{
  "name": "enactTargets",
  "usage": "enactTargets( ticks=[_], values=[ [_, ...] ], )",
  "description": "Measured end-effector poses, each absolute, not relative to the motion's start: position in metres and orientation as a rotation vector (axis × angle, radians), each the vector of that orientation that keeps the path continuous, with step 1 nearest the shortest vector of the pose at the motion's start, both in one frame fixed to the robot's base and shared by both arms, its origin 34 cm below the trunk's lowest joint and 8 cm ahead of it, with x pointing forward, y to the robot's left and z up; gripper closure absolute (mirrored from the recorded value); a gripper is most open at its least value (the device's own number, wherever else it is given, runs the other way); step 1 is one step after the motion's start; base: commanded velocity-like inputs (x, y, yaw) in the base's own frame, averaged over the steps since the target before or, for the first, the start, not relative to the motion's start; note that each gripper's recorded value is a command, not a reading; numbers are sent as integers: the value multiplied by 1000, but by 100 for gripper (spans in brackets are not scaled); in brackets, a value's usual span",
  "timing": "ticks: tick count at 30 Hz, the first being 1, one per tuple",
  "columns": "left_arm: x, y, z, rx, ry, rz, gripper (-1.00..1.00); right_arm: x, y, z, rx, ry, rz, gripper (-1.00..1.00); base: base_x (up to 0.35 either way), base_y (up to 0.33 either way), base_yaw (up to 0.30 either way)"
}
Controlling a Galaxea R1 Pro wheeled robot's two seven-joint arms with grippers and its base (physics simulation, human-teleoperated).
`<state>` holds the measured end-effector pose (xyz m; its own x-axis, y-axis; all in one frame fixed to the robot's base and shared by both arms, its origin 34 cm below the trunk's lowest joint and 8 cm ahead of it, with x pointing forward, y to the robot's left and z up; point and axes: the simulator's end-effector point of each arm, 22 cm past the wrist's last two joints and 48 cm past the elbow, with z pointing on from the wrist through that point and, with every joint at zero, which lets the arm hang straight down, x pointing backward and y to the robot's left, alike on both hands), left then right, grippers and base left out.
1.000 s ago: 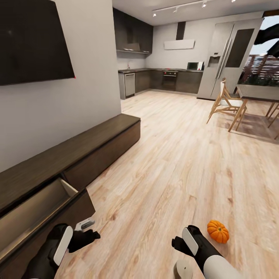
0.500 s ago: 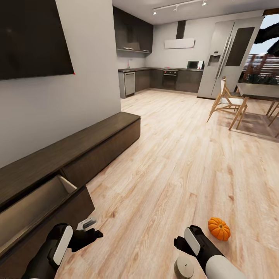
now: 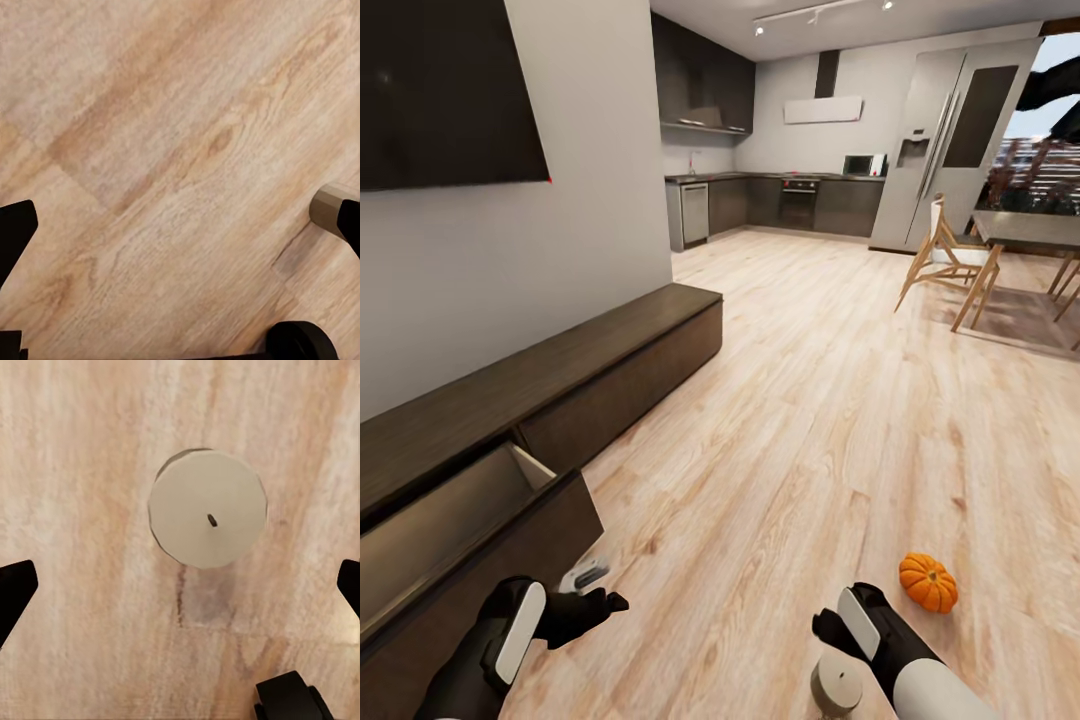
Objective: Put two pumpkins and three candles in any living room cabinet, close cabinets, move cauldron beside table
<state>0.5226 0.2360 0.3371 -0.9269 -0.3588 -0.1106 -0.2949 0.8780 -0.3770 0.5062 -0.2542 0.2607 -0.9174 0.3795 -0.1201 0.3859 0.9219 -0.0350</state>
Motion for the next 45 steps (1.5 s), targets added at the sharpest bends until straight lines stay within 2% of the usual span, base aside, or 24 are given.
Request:
enactTargets(
  ticks=[17,45],
  values=[
    [512,230,299,-495,2877,-544,-100,493,-280,218,626,2936,-153,-100,0,0,0],
    [486,231,248,-546,2983,-531,-100,462,-277,171,623,3034,-179,-100,0,0,0]
  ],
)
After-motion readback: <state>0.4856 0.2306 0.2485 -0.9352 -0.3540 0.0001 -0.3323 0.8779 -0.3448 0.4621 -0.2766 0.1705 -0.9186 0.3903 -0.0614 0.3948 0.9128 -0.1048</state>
